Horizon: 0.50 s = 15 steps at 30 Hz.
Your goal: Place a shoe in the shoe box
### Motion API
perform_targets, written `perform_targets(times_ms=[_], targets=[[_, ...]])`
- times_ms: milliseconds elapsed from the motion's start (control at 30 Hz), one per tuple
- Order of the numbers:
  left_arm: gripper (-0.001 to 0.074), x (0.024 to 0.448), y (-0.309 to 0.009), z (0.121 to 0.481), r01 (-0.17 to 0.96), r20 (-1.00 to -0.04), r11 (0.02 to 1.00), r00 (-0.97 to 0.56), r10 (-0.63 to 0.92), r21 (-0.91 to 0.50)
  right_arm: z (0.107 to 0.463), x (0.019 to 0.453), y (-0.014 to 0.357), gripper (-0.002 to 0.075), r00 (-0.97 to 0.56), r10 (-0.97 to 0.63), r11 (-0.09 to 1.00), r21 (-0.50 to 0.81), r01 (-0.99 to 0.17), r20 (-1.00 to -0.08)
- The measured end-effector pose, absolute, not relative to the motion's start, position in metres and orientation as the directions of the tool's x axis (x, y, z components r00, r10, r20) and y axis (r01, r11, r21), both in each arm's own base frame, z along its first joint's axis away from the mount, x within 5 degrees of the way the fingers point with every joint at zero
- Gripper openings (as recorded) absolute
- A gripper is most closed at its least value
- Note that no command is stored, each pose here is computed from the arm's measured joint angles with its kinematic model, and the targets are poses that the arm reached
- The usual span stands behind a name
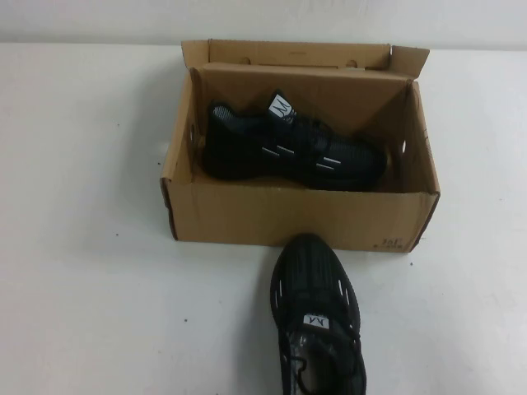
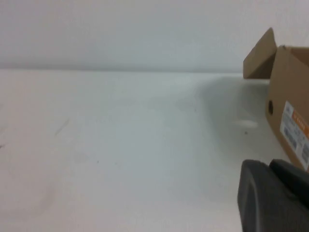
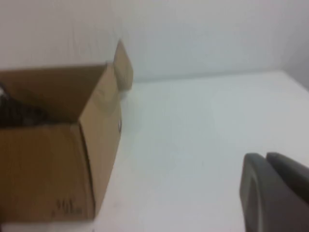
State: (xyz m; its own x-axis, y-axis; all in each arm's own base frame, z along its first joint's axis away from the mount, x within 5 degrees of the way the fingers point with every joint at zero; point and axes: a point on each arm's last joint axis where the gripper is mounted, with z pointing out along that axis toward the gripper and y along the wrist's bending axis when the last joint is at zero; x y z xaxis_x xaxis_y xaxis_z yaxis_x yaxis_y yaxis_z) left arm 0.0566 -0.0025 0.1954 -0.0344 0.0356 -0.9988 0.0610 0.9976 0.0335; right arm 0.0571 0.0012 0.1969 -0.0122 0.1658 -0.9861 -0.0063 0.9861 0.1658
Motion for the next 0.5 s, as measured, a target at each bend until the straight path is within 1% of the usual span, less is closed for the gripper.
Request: perform_targets(times_ms=[33,133,200,267,367,467,500], targets=[[0.0,0.057,-0.003,0.196,0.062,-0.999,0.998,-0.029,0.035,0.033,0.198,0.057,0.001,-0.0017,-0.002,0.166,0.986,0.166,-0.006,-0.986],[0.0,0.056,-0.004,0.204,0.08,-0.998,0.996,0.061,0.029,0.034,0.213,0.056,-0.003,-0.0017,0.172,0.163,0.986,0.167,0.009,-0.972],[0.0,0.056,-0.006,0.211,0.096,-0.99,0.995,0.14,0.022,0.035,0.224,0.053,-0.006,-0.0017,0.297,0.158,0.985,0.171,0.02,-0.942],[0.0,0.054,-0.008,0.219,0.113,-0.973,0.993,0.23,0.014,0.041,0.237,0.048,-0.009,-0.0017,0.441,0.146,0.983,0.178,0.032,-0.885],[0.0,0.05,-0.01,0.229,0.135,-0.94,0.99,0.342,0.0,0.049,0.252,0.038,-0.013,-0.0017,0.61,0.122,0.981,0.189,0.046,-0.783],[0.0,0.049,-0.011,0.233,0.144,-0.922,0.988,0.386,-0.004,0.056,0.261,0.029,-0.016,-0.0017,0.719,0.099,0.979,0.198,0.055,-0.688],[0.0,0.049,-0.011,0.234,0.145,-0.921,0.988,0.39,-0.004,0.057,0.263,0.027,-0.016,-0.0017,0.736,0.094,0.978,0.2,0.056,-0.671]])
